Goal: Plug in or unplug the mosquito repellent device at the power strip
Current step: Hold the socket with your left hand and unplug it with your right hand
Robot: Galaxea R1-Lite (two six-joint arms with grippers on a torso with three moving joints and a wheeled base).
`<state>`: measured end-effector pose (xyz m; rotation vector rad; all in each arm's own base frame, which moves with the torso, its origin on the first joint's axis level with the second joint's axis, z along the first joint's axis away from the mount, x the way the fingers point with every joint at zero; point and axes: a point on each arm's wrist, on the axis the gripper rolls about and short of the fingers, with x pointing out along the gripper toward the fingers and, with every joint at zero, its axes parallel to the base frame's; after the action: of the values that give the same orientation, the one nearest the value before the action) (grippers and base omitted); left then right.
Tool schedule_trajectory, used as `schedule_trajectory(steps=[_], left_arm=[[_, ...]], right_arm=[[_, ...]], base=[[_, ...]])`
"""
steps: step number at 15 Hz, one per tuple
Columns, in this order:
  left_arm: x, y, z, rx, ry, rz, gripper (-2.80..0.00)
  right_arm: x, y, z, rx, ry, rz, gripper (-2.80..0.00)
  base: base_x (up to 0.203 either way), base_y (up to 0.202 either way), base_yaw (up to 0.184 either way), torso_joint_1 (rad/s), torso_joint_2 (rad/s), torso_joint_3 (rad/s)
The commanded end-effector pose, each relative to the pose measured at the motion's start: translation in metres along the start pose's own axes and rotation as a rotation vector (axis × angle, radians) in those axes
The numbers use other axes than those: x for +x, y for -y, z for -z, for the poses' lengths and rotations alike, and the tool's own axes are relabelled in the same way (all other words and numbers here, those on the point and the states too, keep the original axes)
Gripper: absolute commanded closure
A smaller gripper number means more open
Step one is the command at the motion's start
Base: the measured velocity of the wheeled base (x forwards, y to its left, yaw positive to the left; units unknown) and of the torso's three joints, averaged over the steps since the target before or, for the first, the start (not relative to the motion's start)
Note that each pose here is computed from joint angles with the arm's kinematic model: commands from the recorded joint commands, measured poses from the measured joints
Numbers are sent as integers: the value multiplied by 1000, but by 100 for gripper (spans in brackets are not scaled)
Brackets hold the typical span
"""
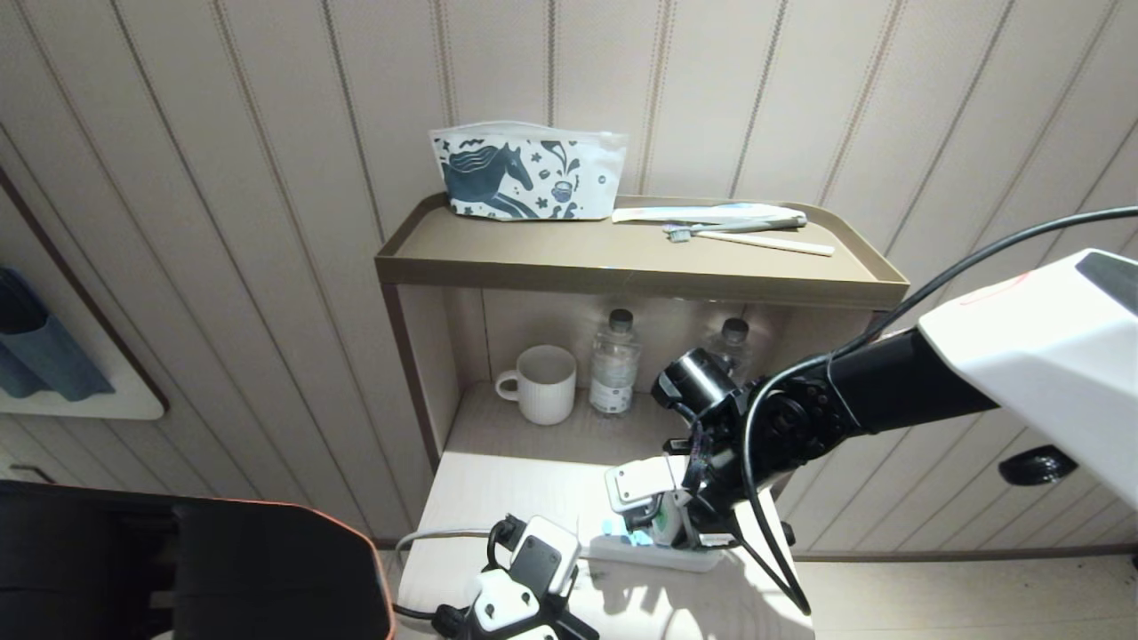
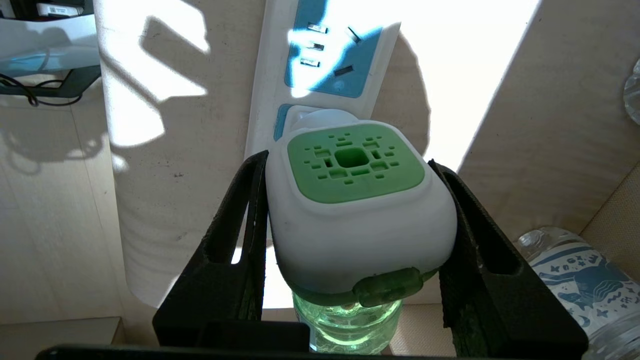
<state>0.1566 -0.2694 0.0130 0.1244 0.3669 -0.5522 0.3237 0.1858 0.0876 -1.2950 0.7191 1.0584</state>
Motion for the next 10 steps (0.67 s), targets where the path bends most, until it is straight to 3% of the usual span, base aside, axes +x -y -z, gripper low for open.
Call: schedule_trajectory(steps=[1,10], left_arm=[[13,5,11,3,9,-42,0],[50,22,20,-6,73,-127,0]], right_arm=[[1,0,2,-1,-5,-3,0],[2,-1,2,-1,-7,-9,0]], base=[[0,0,0,0,0,0],[0,0,0,0,0,0]])
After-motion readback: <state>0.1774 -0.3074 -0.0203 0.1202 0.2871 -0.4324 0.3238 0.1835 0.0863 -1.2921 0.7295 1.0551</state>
